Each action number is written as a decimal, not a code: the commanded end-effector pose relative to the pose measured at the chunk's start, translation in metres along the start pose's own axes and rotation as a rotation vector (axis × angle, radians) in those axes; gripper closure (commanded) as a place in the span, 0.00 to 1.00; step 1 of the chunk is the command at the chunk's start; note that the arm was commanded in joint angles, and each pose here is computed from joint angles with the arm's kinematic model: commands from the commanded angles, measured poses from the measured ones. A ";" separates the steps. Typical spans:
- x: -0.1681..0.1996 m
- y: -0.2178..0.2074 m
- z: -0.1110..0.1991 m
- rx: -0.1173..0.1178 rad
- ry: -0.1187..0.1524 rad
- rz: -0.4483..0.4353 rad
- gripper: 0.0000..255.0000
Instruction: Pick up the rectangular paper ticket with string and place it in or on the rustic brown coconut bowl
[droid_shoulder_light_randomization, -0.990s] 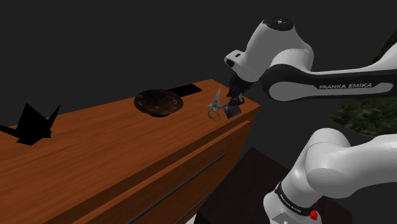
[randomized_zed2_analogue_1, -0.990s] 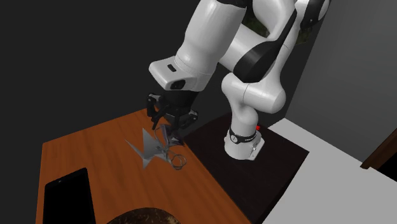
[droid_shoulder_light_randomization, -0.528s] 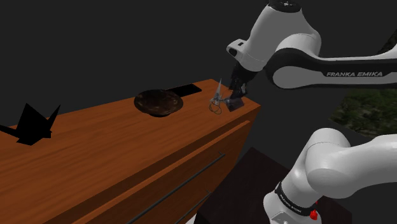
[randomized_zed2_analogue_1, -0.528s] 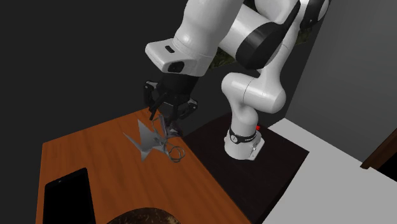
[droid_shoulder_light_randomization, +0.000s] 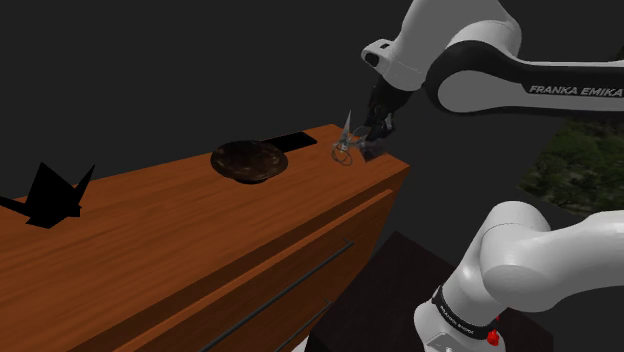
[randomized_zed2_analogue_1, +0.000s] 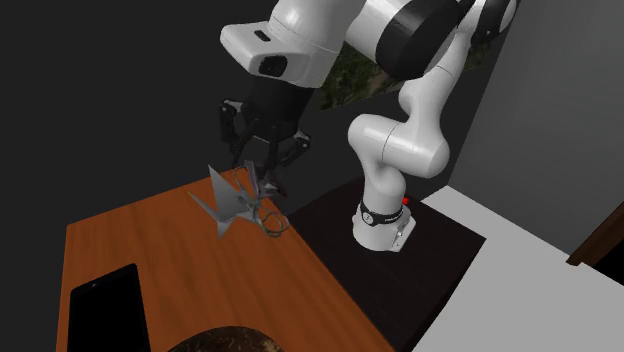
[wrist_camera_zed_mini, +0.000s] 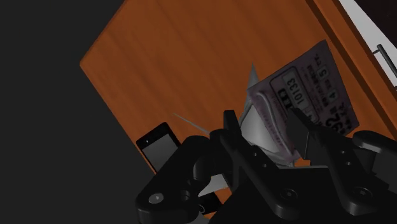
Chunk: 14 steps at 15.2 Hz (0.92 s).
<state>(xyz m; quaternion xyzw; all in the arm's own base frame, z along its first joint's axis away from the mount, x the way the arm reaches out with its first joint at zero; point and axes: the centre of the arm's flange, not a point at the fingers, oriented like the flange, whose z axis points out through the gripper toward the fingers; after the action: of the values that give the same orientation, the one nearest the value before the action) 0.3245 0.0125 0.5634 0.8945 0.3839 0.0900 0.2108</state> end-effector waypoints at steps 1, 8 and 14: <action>0.000 0.005 -0.009 0.000 0.000 0.000 1.00; 0.026 0.019 -0.035 0.000 0.000 0.000 1.00; 0.104 0.029 -0.042 0.000 0.000 0.000 1.00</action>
<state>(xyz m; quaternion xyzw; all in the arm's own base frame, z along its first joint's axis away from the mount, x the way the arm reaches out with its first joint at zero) 0.3900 0.0777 0.6132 0.8943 0.3840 0.0897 0.2114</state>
